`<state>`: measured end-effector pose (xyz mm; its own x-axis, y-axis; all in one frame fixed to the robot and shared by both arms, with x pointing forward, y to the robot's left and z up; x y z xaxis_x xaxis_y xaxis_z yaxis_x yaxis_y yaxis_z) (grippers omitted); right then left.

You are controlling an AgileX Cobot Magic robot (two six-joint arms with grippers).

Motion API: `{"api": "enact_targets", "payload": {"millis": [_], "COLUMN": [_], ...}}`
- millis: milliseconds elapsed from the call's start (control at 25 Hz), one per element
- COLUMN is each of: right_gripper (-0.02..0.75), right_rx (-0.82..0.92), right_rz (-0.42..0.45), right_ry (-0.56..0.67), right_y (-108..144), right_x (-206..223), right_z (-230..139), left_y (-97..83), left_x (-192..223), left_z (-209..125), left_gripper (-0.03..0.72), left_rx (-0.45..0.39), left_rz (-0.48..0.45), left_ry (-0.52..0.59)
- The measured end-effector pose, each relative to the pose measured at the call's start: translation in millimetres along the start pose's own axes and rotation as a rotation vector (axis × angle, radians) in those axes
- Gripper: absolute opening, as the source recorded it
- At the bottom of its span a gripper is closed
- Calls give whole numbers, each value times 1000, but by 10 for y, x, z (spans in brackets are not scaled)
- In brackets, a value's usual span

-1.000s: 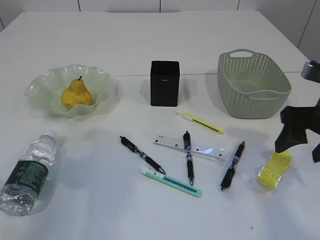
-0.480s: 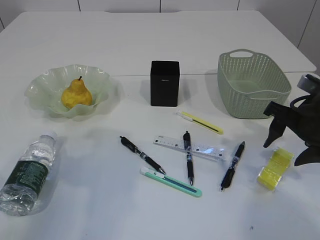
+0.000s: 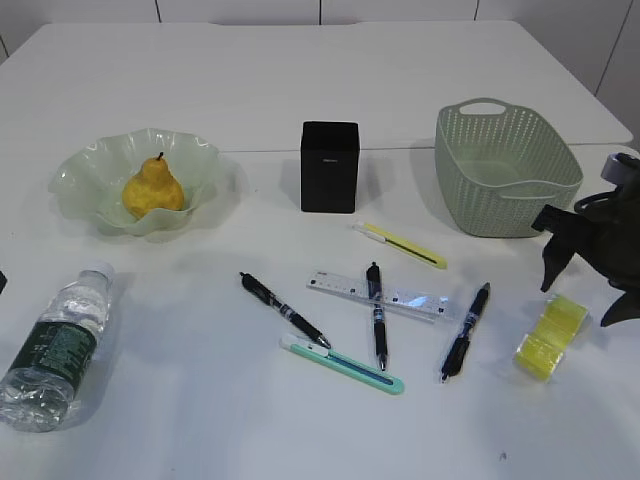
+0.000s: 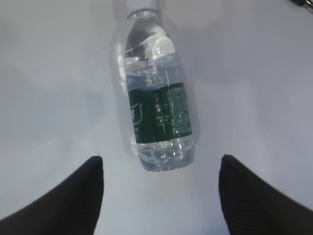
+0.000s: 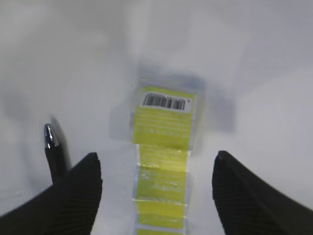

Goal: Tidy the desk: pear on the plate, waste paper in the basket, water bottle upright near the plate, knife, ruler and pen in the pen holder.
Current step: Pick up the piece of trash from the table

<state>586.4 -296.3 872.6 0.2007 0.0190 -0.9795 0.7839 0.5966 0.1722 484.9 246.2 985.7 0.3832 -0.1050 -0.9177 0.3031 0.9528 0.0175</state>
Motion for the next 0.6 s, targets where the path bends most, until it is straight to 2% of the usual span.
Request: {"api": "enact_targets", "payload": {"millis": [160,600], "right_gripper": [521,521], "right_rx": [-1,22], "right_rz": [-8,-74], "right_ry": [3,24], "right_y": [67,2], "right_x": [55,258], "right_z": [57,57], "left_y": [6,18], "left_x": [0,-1], "left_z": [29,44], "left_gripper": [519,519], "left_rx": [1,6], "left_rz": [4,11], "left_ry": [-18,-27]}}
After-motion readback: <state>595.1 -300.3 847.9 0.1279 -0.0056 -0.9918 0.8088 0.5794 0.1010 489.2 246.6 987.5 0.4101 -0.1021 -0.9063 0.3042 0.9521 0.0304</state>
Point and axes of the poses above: a point on each arm's last joint axis where the gripper is mounted, x pointing out along that axis toward the gripper, y along the wrist's bending axis when the last joint is at zero, z = x × y, the point moved 7 cm from there along x, pointing out along that axis toward the gripper, and after that the axes turned 10 degrees about x, right-handed, at the moved point
